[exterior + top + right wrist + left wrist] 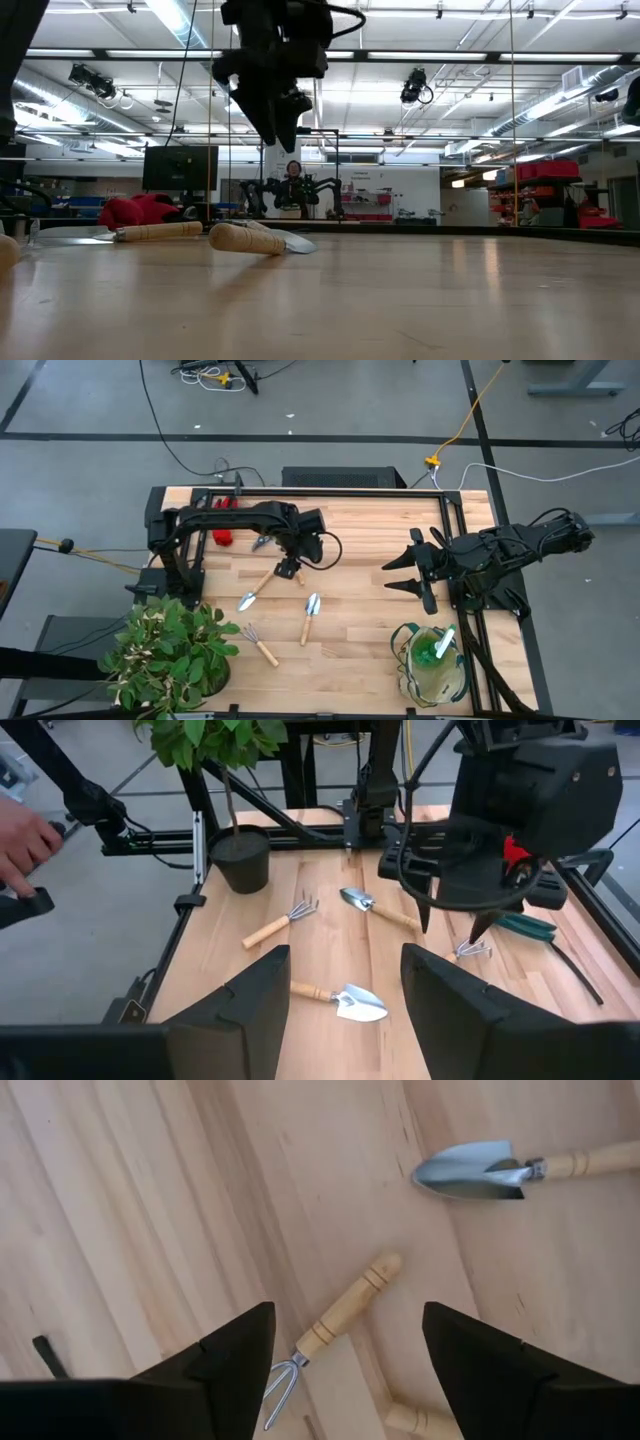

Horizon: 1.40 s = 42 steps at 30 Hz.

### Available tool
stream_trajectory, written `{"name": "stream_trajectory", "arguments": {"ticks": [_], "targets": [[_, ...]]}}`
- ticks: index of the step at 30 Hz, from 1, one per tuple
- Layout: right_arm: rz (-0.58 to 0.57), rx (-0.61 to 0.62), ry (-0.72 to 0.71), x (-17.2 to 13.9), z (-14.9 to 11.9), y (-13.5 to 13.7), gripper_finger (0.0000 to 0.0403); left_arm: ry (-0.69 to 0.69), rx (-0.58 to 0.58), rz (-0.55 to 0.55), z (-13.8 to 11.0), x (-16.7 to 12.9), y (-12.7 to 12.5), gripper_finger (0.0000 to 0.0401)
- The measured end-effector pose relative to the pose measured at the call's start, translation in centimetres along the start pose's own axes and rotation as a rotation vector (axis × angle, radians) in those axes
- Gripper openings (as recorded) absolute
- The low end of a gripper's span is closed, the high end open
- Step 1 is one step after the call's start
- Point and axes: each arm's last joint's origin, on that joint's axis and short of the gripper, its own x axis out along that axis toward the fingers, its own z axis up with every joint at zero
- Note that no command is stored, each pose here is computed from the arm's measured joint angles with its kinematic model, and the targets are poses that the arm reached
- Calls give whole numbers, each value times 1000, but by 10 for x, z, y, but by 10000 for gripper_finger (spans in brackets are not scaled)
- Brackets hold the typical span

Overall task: Pick & Place Garden tools in Gardening bag
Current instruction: Put the top brown hand rake into the white gardening bag

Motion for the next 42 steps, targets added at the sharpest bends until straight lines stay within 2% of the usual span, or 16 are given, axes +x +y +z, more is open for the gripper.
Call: {"name": "stream_trajectory", "arguments": {"ticks": [13, 26, 36, 42], "targets": [[0, -2, 0, 0, 0, 0, 194, 58, 0, -25, -2, 8, -2, 263], [0, -2, 0, 0, 0, 0, 194, 142, 174, -95, -2, 41, -1, 263], [1, -2, 0, 0, 0, 0, 194, 143, 376, -116, -1, 53, 1, 263], [1, -2, 0, 0, 0, 0, 194, 176, 383, -119, -1, 69, 3, 263]]}}
